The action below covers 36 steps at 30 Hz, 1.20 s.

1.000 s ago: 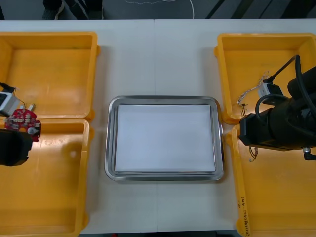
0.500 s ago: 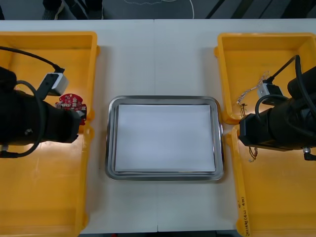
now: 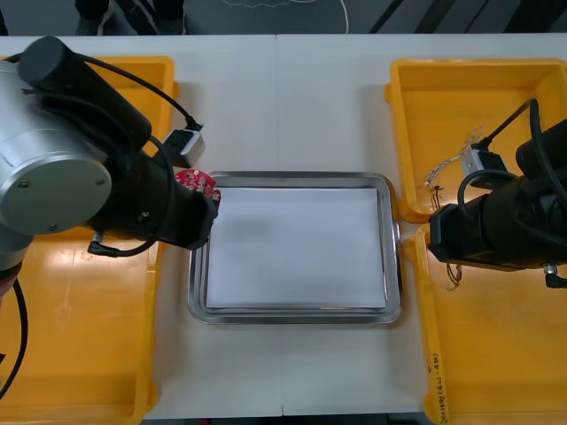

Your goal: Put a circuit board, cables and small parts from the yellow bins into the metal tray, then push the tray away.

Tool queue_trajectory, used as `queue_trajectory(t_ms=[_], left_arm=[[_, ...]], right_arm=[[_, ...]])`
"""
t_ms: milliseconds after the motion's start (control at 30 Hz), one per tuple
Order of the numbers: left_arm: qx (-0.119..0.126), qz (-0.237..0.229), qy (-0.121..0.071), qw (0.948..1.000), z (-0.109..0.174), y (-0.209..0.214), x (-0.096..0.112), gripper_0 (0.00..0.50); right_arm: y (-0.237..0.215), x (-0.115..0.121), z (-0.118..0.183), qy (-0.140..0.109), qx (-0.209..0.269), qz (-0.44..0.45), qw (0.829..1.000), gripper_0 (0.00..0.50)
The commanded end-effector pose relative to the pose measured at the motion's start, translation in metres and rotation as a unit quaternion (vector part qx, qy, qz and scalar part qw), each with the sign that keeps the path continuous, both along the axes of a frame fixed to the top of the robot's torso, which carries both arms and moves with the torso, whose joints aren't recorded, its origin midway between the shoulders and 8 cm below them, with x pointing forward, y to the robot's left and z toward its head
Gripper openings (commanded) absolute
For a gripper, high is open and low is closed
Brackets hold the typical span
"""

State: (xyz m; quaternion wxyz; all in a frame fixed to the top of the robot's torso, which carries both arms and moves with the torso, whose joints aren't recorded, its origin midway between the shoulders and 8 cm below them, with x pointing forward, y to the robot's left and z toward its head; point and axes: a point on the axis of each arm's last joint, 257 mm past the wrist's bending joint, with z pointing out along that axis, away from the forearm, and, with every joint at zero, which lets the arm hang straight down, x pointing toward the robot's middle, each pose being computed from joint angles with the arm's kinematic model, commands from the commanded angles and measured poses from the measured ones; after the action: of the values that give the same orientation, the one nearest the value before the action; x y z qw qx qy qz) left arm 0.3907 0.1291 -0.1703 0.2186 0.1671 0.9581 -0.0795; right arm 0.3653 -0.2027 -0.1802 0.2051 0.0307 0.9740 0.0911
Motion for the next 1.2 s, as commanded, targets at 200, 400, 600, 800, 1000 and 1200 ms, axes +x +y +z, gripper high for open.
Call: queue_trajectory(t_ms=[200, 400, 600, 800, 1000, 1200], left_arm=[[-0.005, 0.033, 0.006, 0.9994, 0.003, -0.028, -0.002, 0.0], [0.018, 0.032, 0.015, 0.9992, -0.019, -0.039, -0.006, 0.0], [0.022, 0.021, 0.025, 0.9992, -0.031, -0.055, -0.014, 0.0], [0.04, 0.02, 0.047, 0.9979, -0.052, -0.061, -0.022, 0.0], [0.055, 0.028, 0.065, 0.996, -0.07, -0.063, -0.026, 0.0], [0.068, 0.021, 0.075, 0.9947, -0.082, -0.068, -0.033, 0.0]], right_arm=[[0.003, 0.0, 0.005, -0.006, -0.003, 0.008, 1.0, 0.0], [0.003, 0.0, 0.005, -0.005, -0.004, 0.009, 1.0, 0.0], [0.003, -0.001, 0.004, -0.004, -0.004, 0.01, 1.0, 0.0], [0.004, -0.001, 0.005, -0.004, -0.003, 0.011, 1.0, 0.0], [0.004, -0.001, 0.004, -0.003, -0.002, 0.01, 1.0, 0.0], [0.004, -0.001, 0.004, -0.003, -0.001, 0.009, 1.0, 0.0]])
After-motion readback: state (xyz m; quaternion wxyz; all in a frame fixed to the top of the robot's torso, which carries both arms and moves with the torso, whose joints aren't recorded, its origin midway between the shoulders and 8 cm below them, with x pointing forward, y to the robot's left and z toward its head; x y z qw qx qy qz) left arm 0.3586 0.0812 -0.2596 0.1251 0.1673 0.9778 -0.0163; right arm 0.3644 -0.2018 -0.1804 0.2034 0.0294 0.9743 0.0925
